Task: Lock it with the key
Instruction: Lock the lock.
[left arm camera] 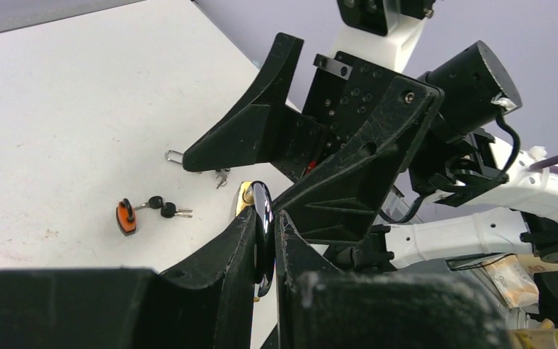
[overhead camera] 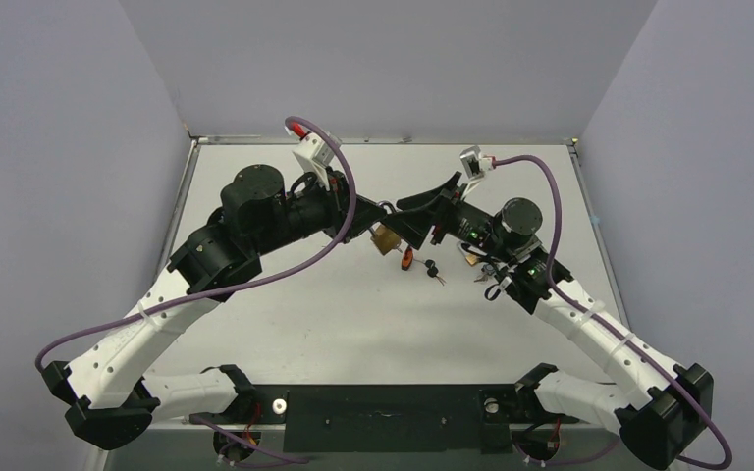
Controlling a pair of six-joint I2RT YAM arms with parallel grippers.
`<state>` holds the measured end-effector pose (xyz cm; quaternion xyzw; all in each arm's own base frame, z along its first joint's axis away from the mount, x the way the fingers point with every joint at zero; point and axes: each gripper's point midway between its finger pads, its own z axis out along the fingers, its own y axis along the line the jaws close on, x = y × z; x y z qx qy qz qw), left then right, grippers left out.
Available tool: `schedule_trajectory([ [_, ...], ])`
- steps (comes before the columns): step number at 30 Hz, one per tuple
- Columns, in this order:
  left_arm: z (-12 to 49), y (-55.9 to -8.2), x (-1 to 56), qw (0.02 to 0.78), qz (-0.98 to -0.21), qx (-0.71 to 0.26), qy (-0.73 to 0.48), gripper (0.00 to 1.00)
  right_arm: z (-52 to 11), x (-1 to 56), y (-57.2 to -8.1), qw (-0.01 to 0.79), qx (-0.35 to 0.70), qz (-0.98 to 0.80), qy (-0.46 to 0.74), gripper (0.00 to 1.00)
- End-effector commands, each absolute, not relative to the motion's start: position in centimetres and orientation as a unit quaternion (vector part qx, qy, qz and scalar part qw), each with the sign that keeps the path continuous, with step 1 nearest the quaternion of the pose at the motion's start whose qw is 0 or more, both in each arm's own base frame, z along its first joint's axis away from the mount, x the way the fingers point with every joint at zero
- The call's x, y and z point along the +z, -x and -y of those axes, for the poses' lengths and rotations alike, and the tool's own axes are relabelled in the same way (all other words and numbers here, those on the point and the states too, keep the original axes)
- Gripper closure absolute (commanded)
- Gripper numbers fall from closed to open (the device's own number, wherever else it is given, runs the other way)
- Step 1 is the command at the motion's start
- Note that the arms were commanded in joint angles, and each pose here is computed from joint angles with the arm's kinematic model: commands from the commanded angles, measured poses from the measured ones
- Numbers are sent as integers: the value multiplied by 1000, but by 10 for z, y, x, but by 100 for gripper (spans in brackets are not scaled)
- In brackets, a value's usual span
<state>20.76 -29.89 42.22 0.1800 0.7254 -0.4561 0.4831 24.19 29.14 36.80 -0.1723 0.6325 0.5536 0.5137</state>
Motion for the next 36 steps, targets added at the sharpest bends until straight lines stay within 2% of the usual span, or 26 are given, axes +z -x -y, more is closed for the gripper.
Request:
schedule_trajectory([
  [1,282,-208,495,562,-655,-482,-154,100,-279,390,-234,556,539,-604,190,25],
  [11,275,-198,513,562,-653,-479,-170,100,-271,409,-201,568,552,-554,259,24],
  [13,274,-193,521,559,-647,-489,-175,100,-271,407,-196,561,556,-549,274,26],
  [19,271,-172,547,549,-623,-521,-199,100,-269,407,-182,553,572,-527,299,42],
  [32,272,-154,561,534,-600,-553,-220,100,-276,428,-164,531,617,-488,315,43],
  [36,274,-154,564,532,-596,-559,-222,100,-284,422,-164,523,608,-502,325,50],
])
